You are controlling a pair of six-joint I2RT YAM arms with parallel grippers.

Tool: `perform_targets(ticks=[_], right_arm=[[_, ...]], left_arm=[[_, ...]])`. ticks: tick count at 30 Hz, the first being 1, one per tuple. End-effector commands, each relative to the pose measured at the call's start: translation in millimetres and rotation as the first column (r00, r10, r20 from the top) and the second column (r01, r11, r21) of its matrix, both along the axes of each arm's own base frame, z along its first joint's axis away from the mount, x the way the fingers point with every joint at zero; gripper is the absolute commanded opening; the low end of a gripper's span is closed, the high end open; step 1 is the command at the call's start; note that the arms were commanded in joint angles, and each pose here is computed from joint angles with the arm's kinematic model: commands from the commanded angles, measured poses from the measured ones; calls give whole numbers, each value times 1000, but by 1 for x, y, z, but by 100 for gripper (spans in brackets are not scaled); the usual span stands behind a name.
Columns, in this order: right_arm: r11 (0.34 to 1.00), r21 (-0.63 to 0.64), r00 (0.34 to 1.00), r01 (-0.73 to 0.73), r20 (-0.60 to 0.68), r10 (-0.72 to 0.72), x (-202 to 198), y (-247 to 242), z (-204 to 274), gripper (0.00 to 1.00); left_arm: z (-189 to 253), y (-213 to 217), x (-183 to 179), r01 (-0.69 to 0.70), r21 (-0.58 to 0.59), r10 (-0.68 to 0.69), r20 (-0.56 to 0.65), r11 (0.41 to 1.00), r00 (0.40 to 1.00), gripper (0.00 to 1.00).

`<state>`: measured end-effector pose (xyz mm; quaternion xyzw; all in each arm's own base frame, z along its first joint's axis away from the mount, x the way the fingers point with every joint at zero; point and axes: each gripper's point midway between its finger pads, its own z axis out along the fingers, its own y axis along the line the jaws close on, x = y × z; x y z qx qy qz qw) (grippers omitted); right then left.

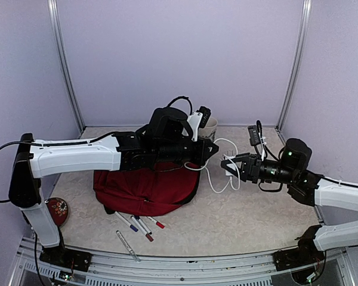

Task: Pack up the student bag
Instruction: Adjust the charger at the center of the board.

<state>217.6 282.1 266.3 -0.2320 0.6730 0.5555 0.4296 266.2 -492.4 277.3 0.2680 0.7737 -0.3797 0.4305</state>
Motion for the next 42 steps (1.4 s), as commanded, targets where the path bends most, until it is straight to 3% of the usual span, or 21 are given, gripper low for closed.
perform_targets(ticks=[1, 6, 12, 28, 34, 37, 42], right_arm=[[987, 158, 999, -17, 48, 9, -5, -13, 32, 9], [983, 181, 999, -15, -26, 20, 3, -9, 18, 7], [992, 119, 999, 43, -12, -42, 21, -5, 18, 4], [979, 199, 992, 35, 110, -58, 9, -20, 59, 5], [969, 241, 990, 56, 113, -86, 8, -28, 69, 5], [955, 293, 991, 53, 104, -87, 5, -32, 73, 5], [944, 326, 991, 56, 99, -93, 5, -36, 78, 4]], left_arm=[[10, 5, -3, 10, -41, -10, 1, 999, 1000, 0], [41, -3, -23, 34, -23, -31, 123, 999, 992, 0], [76, -20, -56, 68, 12, -69, 251, 998, 966, 0], [43, -28, -69, 103, 138, -132, 220, 985, 966, 0], [44, -27, -74, 115, 139, -145, 225, 984, 964, 19], [46, -29, -75, 126, 133, -154, 227, 983, 962, 39], [61, -25, -78, 133, 107, -156, 248, 985, 956, 56]])
